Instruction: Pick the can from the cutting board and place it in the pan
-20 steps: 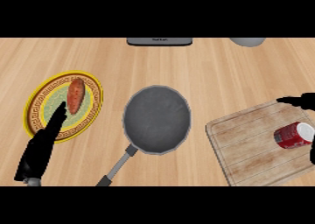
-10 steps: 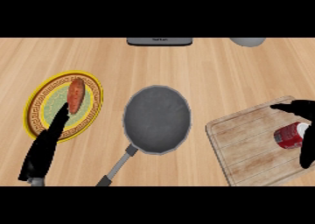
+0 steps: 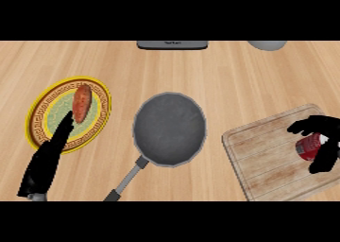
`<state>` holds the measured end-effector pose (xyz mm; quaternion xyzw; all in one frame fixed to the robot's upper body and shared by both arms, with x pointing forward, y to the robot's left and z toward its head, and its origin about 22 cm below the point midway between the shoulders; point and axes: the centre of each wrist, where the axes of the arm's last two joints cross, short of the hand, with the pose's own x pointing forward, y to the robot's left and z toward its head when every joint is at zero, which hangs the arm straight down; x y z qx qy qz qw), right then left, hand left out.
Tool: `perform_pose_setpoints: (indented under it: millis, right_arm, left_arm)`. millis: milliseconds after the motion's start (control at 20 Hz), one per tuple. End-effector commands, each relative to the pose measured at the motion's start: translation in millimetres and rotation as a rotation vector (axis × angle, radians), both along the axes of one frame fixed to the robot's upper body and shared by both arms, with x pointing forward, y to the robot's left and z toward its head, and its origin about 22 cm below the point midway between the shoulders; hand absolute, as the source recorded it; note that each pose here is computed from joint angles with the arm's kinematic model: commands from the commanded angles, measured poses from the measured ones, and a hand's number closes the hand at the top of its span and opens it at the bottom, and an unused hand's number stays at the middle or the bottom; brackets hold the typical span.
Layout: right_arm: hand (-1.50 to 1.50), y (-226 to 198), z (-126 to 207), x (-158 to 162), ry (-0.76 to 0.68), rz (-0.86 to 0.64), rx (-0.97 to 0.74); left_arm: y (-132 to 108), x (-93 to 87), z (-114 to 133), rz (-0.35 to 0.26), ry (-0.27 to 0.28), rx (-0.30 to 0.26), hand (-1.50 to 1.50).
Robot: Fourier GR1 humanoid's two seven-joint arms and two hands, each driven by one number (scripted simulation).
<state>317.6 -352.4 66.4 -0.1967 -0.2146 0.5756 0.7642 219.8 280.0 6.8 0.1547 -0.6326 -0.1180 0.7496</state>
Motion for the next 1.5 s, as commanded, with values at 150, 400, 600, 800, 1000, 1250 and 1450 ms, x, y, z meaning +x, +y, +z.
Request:
perform_pose_setpoints:
  millis: [150,400,600,800,1000,1250,1450]
  right_arm:
    - [1.5,-3.4,-11.0,4.0,-0.025,-0.051,0.093]
    - [1.5,-9.4,-2.9,-11.2,-0.004,-0.053,0.142]
    - [1.5,30.1,-47.8,-48.8,-0.092,-0.297,0.032]
    - [1.5,56.2,-54.6,-73.7,-0.209,-0.501,-0.046]
    - [1.5,88.1,-18.9,-99.7,-0.484,-0.534,-0.187]
    - [1.5,127.6,43.2,-121.7,-0.941,-0.459,-0.238]
    - [1.5,165.2,68.9,-148.7,-1.142,-0.381,-0.235]
  left_arm:
    - [18.4,0.5,10.0,-0.001,-0.007,0.01,0.0]
    - [6.2,-6.6,-3.5,-0.011,-0.004,0.014,0.0]
    - [11.4,-13.4,2.2,0.033,0.01,0.018,0.0]
    - [16.8,-16.7,-5.4,0.095,0.028,0.01,0.0]
    - [26.7,-16.6,-7.7,0.102,0.039,0.023,0.0]
    - [20.2,-20.3,-8.7,0.068,0.03,0.014,0.0]
    - [10.7,-2.8,6.0,0.042,0.017,0.009,0.0]
